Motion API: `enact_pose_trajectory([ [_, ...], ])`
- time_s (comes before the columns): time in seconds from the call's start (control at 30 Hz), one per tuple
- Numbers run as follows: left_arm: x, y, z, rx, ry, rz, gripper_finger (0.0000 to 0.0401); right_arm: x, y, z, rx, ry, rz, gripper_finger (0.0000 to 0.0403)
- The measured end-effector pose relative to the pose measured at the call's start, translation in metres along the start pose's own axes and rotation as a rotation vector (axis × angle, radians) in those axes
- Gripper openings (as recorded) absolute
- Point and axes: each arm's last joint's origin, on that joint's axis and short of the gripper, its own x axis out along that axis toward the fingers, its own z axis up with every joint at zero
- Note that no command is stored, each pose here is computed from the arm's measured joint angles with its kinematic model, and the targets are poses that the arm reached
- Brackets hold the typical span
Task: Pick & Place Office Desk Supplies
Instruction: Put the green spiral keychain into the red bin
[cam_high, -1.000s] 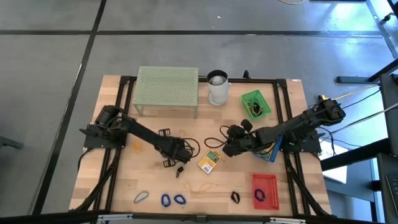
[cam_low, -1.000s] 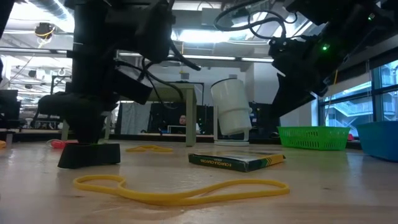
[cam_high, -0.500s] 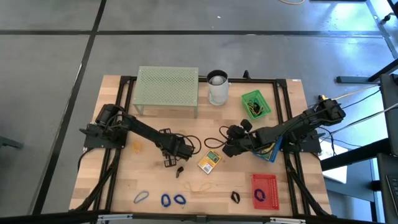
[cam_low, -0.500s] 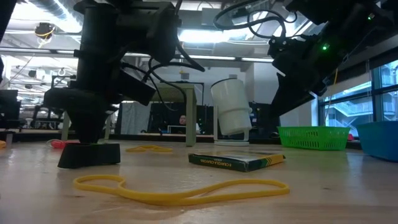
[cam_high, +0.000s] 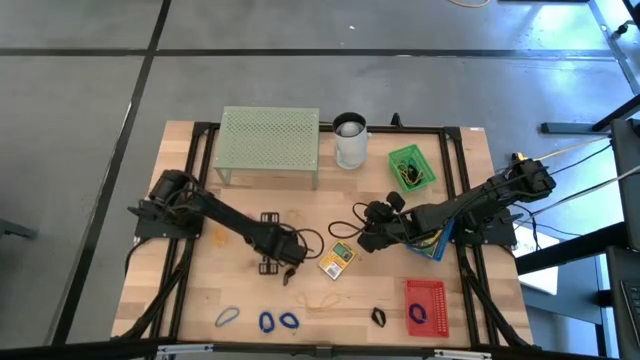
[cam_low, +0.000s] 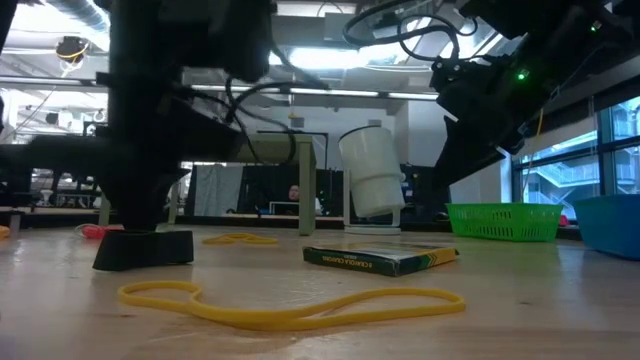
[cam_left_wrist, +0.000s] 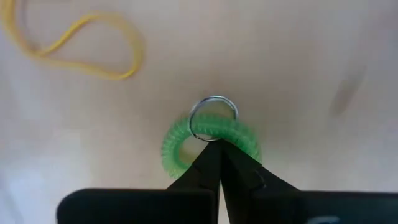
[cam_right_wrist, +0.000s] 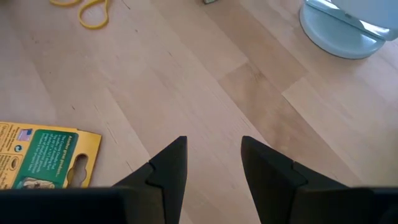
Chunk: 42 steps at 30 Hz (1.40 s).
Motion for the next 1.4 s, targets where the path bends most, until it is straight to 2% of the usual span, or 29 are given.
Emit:
enact_pose_trajectory([
  [0.17,-0.01,-0.012,0.003,0.001,-0.092,-0.085,0.0003,0.0,0.0,0.0,0.003,-0.003,0.003,0.0153],
  [0.33,-0.013,-0.023,0.014,-0.006,-0.178,-0.257,0.0008,0.0,0.001,0.001,0.006,-0.007,0.007,0.0153],
  [0.4,-0.015,-0.027,0.016,0.019,-0.207,-0.286,0.0014,0.0,0.001,0.001,0.008,-0.009,0.008,0.0153],
  [0.53,-0.016,-0.03,0.015,0.058,-0.231,-0.268,0.0035,0.0,0.001,0.001,0.008,-0.008,0.008,0.0153],
  [0.9,-0.014,-0.028,0.01,0.068,-0.172,-0.256,0.0093,0.0,0.001,0.001,0.007,-0.008,0.008,0.0153],
  [1.4,-0.019,-0.023,0.004,0.077,-0.13,-0.214,0.0097,0.0,0.001,0.002,0.013,-0.014,0.012,0.0153],
])
